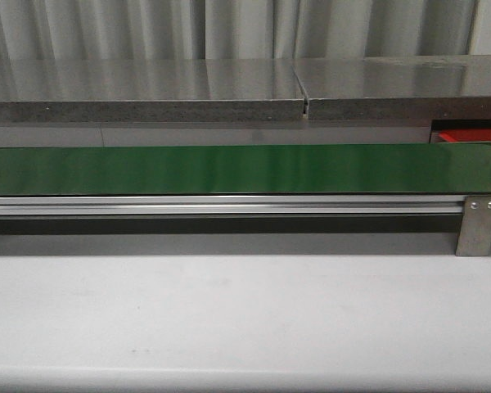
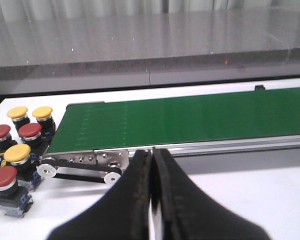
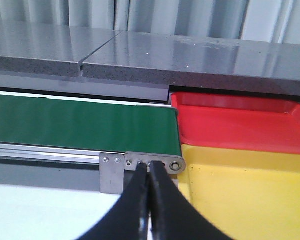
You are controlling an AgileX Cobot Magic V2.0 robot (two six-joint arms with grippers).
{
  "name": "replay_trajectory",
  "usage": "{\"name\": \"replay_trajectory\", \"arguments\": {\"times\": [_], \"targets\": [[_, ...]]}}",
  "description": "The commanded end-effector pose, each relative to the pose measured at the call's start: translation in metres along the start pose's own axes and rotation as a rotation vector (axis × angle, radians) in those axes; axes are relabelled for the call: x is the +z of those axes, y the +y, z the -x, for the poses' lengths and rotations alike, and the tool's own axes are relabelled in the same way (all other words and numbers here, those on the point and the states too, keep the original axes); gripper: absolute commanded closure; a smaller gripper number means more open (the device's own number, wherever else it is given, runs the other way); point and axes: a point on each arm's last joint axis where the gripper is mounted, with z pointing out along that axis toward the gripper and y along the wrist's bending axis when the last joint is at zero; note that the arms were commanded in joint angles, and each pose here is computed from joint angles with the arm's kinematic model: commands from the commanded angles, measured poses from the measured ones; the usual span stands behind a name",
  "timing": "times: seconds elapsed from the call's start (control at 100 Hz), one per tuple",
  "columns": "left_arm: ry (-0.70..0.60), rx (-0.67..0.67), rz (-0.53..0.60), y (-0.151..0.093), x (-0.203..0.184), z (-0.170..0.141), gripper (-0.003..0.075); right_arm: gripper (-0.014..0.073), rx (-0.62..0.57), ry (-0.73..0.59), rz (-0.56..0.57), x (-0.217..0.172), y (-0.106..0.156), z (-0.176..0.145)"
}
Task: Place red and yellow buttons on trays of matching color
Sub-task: 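Move the left gripper down toward the cluster of push-buttons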
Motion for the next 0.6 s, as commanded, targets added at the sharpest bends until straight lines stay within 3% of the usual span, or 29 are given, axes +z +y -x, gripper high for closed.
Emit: {"name": "replay_trajectory", "arguments": {"times": [0.0, 0.38, 0.48, 0.59], "targets": [[0.015, 0.000, 0.007, 0.000, -0.001, 0.027, 0.0741, 0.0661, -0.003, -0.120, 0.009, -0.003, 0.001, 0.016], [0.102, -0.001, 0.009, -0.001, 0.039, 0.066, 0.0720, 0.0661, -0.003, -0.120, 0.009, -0.003, 0.001, 0.016], [0.108, -0.001, 0.009, 0.000, 0.047, 0.068, 0.0600, 0.0661, -0.003, -0.120, 0.009, -0.003, 0.001, 0.016], [0.102, -0.001, 0.009, 0.000, 0.052, 0.069, 0.0360, 0.0661, -0.003, -0.120, 0.009, -0.003, 0.001, 0.016]]}}
